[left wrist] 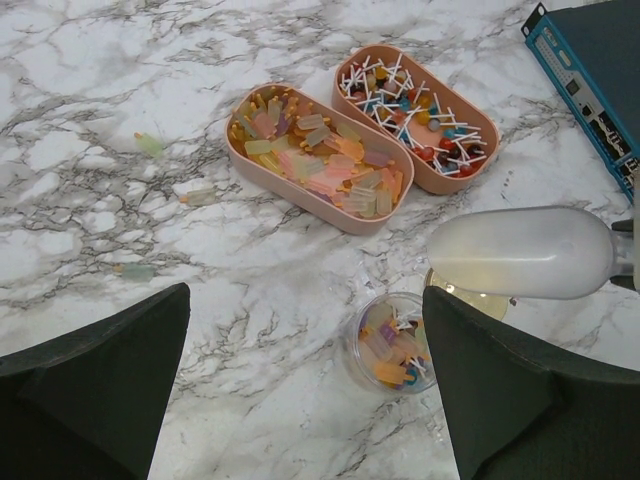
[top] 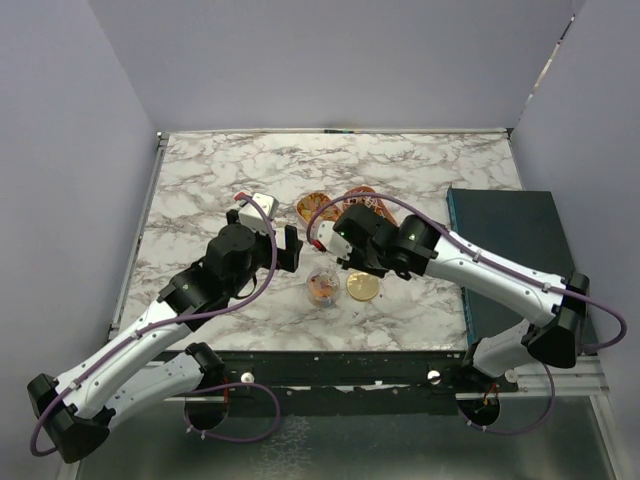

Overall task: Pack the candies
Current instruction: Place the fake candies in the packing bottle, then scoop the fake candies from the storage box.

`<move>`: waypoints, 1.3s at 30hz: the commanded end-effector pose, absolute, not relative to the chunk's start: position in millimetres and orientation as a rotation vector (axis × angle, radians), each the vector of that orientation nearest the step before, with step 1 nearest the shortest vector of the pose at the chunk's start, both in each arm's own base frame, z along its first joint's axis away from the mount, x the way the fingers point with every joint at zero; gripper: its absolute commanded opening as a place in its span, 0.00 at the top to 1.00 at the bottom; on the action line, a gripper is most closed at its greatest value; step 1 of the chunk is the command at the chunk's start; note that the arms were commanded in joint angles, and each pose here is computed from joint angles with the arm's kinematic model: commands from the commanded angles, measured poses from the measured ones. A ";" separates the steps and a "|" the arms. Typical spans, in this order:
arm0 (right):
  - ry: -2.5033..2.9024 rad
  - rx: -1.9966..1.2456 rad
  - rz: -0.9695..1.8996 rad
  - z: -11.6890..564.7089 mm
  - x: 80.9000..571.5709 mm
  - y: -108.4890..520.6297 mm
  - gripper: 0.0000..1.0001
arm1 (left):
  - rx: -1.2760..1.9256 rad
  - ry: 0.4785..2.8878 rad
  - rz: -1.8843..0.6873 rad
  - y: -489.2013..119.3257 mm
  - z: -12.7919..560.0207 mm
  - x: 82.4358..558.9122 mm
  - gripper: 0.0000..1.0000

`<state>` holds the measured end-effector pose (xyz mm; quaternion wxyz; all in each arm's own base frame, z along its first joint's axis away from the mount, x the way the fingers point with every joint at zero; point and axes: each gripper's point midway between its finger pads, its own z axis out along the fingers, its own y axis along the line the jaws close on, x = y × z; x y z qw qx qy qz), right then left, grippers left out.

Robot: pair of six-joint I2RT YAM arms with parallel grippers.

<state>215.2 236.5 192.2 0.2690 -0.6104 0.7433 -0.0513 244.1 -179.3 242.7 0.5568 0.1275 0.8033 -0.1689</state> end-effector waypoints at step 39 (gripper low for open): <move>2.689 -1.035 -0.222 135.3 312.4 257.9 0.99 | 0.254 1.837 -0.423 -168.0 260.9 236.8 0.01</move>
